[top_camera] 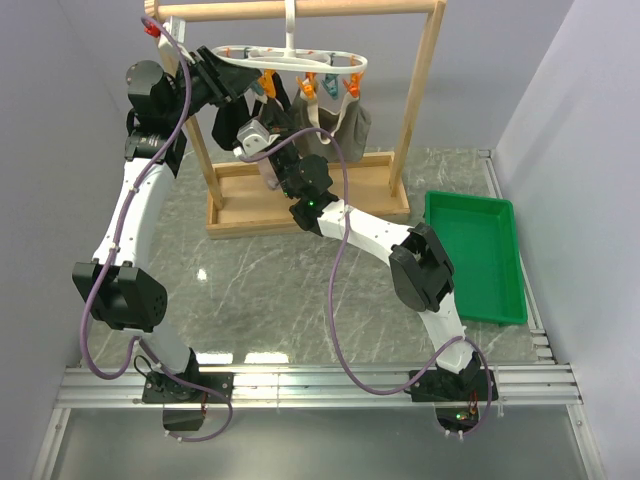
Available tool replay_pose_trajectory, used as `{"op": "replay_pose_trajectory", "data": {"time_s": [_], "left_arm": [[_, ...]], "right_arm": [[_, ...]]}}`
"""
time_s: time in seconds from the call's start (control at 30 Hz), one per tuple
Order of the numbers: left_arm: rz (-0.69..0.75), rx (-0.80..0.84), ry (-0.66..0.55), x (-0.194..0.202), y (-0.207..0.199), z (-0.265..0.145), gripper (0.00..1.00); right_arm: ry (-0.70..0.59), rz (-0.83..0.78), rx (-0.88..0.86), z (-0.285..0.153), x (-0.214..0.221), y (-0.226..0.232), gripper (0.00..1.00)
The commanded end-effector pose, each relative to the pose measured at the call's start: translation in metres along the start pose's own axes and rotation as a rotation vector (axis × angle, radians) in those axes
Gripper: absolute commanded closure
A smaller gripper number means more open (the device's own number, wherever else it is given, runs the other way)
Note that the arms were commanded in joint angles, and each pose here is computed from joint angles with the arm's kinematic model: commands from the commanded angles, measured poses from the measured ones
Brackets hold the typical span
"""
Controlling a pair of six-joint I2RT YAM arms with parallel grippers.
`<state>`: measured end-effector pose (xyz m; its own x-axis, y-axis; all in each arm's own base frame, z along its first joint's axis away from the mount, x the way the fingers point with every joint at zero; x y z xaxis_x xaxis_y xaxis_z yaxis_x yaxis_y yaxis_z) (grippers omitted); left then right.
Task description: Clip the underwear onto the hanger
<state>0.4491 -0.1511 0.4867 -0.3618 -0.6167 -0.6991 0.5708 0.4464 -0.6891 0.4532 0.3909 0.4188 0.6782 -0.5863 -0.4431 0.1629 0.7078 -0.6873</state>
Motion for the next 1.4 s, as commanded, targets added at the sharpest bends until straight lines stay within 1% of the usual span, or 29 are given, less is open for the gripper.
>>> {"op": "replay_pose_trajectory", "data": {"time_s": [0.0, 0.23, 0.27, 0.33, 0.37, 0.43, 0.57, 0.8, 1.0, 1.03, 1.07, 1.13, 1.17, 1.23, 1.27, 1.3, 1.37], "left_arm": [[0.055, 0.092, -0.052, -0.020, -0.032, -0.001, 0.47], [0.061, 0.106, -0.059, -0.023, -0.039, -0.003, 0.37], [0.064, 0.109, -0.061, -0.024, -0.040, -0.004, 0.31], [0.066, 0.108, -0.062, -0.024, -0.041, -0.005, 0.25], [0.066, 0.106, -0.064, -0.024, -0.041, -0.005, 0.20], [0.063, 0.103, -0.067, -0.025, -0.042, -0.008, 0.11], [0.063, 0.090, -0.077, -0.025, -0.043, -0.012, 0.01], [0.048, 0.062, -0.086, -0.023, -0.044, -0.022, 0.01], [0.041, 0.034, -0.086, -0.017, -0.046, -0.039, 0.01], [0.037, 0.028, -0.083, -0.015, -0.045, -0.041, 0.01], [0.032, 0.021, -0.081, -0.014, -0.044, -0.044, 0.01], [0.025, 0.001, -0.082, -0.010, -0.041, -0.053, 0.01], [0.023, -0.007, -0.085, -0.009, -0.040, -0.057, 0.01], [0.016, -0.029, -0.089, -0.006, -0.036, -0.066, 0.01], [0.015, -0.036, -0.089, -0.006, -0.035, -0.069, 0.01], [0.005, -0.054, -0.089, -0.004, -0.031, -0.075, 0.01], [-0.004, -0.068, -0.084, -0.001, -0.028, -0.081, 0.01]], "right_arm": [[-0.038, 0.038, 0.090, 0.011, -0.014, -0.032, 1.00], [-0.043, 0.041, 0.088, 0.011, -0.016, -0.032, 1.00], [-0.041, 0.039, 0.087, 0.011, -0.015, -0.032, 1.00], [-0.044, 0.040, 0.086, 0.010, -0.016, -0.031, 1.00], [-0.042, 0.041, 0.078, 0.009, -0.016, -0.029, 1.00], [-0.043, 0.044, 0.079, 0.008, -0.017, -0.029, 1.00], [-0.050, 0.048, 0.064, 0.001, -0.018, -0.024, 1.00], [-0.038, 0.057, 0.064, -0.004, -0.018, -0.019, 1.00], [-0.027, 0.066, 0.079, -0.007, -0.019, -0.020, 1.00], [-0.023, 0.069, 0.076, -0.008, -0.019, -0.018, 0.97], [-0.021, 0.070, 0.076, -0.009, -0.019, -0.018, 0.91], [-0.024, 0.075, 0.072, -0.011, -0.022, -0.015, 0.83], [-0.026, 0.076, 0.069, -0.012, -0.023, -0.016, 0.75], [-0.029, 0.088, 0.057, -0.015, -0.027, -0.014, 0.71], [-0.034, 0.092, 0.047, -0.017, -0.030, -0.012, 0.65], [-0.039, 0.095, 0.040, -0.019, -0.031, -0.011, 0.61], [-0.046, 0.106, 0.017, -0.026, -0.037, -0.006, 0.56]]}}
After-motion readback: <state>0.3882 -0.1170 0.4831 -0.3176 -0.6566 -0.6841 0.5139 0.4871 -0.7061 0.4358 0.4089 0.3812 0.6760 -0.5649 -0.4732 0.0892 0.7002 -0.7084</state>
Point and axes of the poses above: each gripper's point midway between its finger pads, its own z axis out along the fingers, its own y axis along the line the jaws close on, x = y × z, the point moved 3 cm from there along -z, back along the fingers, and after that the axes turned 11 degrees about -z, right-handed, at the moved point
